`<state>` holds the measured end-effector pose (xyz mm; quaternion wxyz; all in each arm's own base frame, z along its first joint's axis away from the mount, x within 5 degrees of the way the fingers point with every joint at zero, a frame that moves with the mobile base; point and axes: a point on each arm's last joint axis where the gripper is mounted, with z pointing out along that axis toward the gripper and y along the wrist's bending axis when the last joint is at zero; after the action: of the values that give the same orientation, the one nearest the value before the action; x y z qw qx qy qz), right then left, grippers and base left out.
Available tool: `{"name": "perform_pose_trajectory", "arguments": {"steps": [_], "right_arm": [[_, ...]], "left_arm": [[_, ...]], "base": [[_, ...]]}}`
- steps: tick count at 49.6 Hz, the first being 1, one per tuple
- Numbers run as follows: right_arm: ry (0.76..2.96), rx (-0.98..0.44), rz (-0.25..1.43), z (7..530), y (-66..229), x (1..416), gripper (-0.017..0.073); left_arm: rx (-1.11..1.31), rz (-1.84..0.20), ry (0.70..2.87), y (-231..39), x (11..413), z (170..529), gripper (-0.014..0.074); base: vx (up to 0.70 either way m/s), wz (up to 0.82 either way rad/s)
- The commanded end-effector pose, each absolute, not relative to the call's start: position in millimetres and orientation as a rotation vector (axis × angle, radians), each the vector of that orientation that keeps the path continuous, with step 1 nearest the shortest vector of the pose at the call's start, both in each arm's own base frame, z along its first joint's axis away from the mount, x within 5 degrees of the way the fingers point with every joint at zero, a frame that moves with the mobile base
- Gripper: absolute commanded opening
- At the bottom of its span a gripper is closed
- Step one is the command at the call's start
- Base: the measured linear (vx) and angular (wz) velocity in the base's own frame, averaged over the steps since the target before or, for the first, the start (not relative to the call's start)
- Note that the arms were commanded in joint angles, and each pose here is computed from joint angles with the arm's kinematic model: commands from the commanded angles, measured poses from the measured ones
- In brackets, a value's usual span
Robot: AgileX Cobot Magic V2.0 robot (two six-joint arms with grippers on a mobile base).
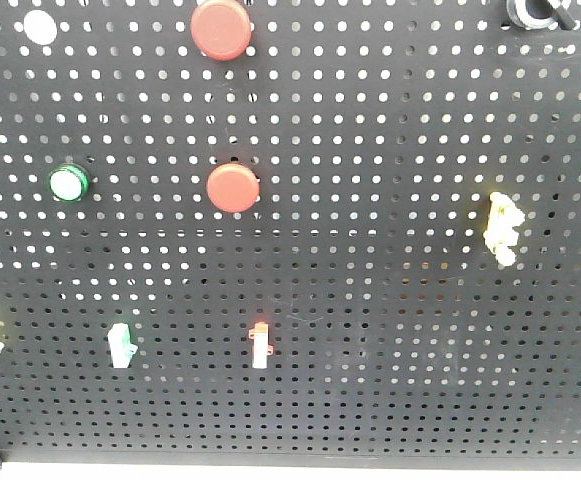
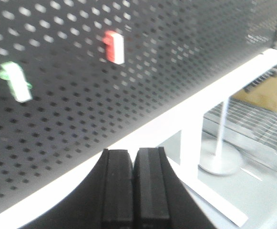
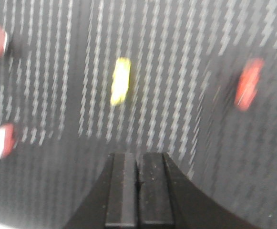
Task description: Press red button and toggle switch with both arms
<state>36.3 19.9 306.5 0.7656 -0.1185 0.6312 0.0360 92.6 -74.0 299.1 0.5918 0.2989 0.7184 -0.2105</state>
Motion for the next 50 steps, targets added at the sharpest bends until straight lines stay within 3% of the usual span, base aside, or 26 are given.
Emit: {"name": "perform_pose_trajectory", "arguments": {"steps": [1,20,27,41,50], "right_arm": [[1.367,-0.214,0.07,307,17,39,-0.0003],[1.43,-0.226,0.085,289,18,45,-0.0003],[1.43,-0.227,0.086,289,19,45,-0.0003],[1.43,-0.226,0.086,289,19,45,-0.0003],[1.43,-0.226,0.086,289,19,45,-0.0003]], "left_arm": [[0.64,-0.506,1.644,-73,94,310,0.0002],[0.636,-0.494,1.655,-72,95,304,0.0002],[0.652,-0.289,1.609,-58,92,282,0.0002],[0.23,-0.133,1.464,-16,72,209,0.0002],[0.226,-0.067,1.444,-11,61,203,0.0002]], "base": [[0.0,0.0],[0.0,0.0],[0.0,0.0],[0.0,0.0],[0.0,0.0]]}}
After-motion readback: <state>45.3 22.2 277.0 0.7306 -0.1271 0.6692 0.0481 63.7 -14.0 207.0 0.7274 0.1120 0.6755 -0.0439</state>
